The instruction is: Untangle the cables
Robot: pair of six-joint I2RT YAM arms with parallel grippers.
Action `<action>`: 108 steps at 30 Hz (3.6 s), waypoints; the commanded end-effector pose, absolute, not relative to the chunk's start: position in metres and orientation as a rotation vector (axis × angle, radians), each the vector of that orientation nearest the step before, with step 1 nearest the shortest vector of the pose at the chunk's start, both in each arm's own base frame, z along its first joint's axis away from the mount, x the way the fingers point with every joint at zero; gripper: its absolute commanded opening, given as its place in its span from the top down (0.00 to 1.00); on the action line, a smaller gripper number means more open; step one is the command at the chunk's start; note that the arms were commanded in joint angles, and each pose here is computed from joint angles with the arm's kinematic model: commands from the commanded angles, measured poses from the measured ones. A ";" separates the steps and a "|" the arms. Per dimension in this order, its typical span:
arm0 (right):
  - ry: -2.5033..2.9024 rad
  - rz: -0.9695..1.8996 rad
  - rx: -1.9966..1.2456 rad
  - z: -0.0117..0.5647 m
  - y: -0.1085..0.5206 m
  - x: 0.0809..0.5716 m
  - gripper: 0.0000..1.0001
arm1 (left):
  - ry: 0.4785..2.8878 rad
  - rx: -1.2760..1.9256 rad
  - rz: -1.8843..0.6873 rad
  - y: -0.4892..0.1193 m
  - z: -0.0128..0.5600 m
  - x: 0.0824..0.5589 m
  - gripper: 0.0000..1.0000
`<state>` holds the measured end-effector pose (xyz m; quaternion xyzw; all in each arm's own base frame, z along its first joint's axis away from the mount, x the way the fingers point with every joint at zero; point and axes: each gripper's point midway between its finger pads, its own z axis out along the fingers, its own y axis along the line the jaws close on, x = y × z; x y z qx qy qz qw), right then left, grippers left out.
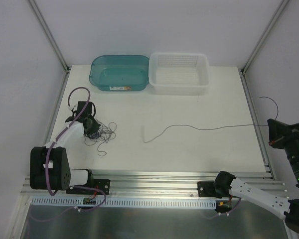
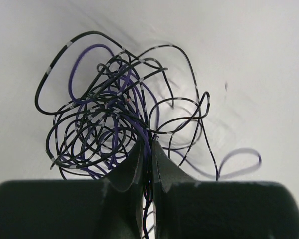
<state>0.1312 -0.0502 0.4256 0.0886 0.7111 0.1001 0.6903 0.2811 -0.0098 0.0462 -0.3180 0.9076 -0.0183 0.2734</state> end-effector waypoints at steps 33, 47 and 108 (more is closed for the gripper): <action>1.976 0.507 -0.227 0.299 0.189 0.236 0.99 | 2.572 -0.023 -0.790 -0.167 0.122 0.245 0.50; 2.184 0.119 0.440 0.158 0.062 0.231 0.99 | 2.349 0.079 -0.457 -0.122 0.166 0.262 0.12; 2.264 0.079 0.985 0.118 -0.024 0.276 0.99 | 2.360 0.048 -0.542 -0.121 0.159 0.254 0.12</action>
